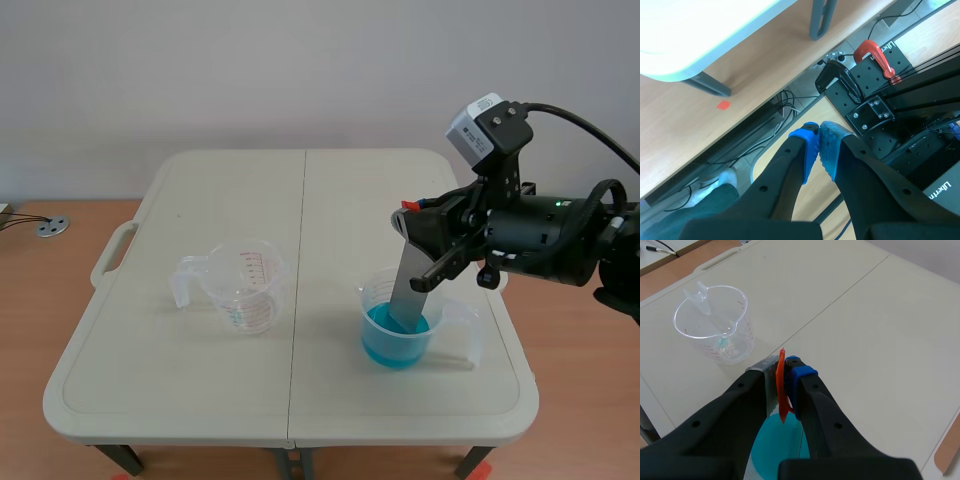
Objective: Hold the metal plate by the orange handle, dip it into the blue solution, take it out and point at it, then put the plate back in the beaker on the left.
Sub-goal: 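Hold the plate still in the solution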
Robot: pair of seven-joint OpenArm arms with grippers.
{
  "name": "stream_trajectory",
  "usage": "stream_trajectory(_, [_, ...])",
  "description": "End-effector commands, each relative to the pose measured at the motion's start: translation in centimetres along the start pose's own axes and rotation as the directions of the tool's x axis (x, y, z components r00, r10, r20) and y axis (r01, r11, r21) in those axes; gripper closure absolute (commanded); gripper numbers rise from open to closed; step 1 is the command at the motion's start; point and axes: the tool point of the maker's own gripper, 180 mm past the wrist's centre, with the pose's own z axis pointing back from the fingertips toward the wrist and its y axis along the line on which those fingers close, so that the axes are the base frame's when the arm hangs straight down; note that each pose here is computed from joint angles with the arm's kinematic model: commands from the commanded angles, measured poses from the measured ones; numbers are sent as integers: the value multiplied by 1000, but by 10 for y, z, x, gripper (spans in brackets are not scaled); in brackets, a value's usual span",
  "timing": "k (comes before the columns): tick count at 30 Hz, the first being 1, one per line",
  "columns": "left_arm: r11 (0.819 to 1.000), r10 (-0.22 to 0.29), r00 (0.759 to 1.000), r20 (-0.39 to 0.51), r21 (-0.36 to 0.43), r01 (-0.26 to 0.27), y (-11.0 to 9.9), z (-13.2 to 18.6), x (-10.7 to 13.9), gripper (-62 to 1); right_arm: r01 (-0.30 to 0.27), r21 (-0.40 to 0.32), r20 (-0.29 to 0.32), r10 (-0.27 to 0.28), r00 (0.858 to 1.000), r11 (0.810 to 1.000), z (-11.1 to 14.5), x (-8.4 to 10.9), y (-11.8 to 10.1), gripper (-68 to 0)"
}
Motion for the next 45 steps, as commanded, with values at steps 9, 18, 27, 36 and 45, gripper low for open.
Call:
stream_trajectory(9, [1000,7,1000,28,-9,-7,-2,-1,7,-49,-9,22,22,8,1000,1000,3,19,4,-11])
stream_trajectory(18, [1000,-2,1000,22,-8,2,0,-2,7,-49,-16,75,70,11,997,997,17,50,12,-11])
stream_trajectory(27, [1000,-3,999,32,-8,3,0,-3,9,-49,-37,150,106,21,994,988,34,79,27,-11])
stream_trajectory(36, [999,-49,995,83,26,47,17,-12,28,-49,-49,175,164,20,986,983,54,110,31,-11])
stream_trajectory(45, [997,-69,987,147,46,63,25,-15,45,-49,-58,178,235,15,972,982,77,139,30,-11])
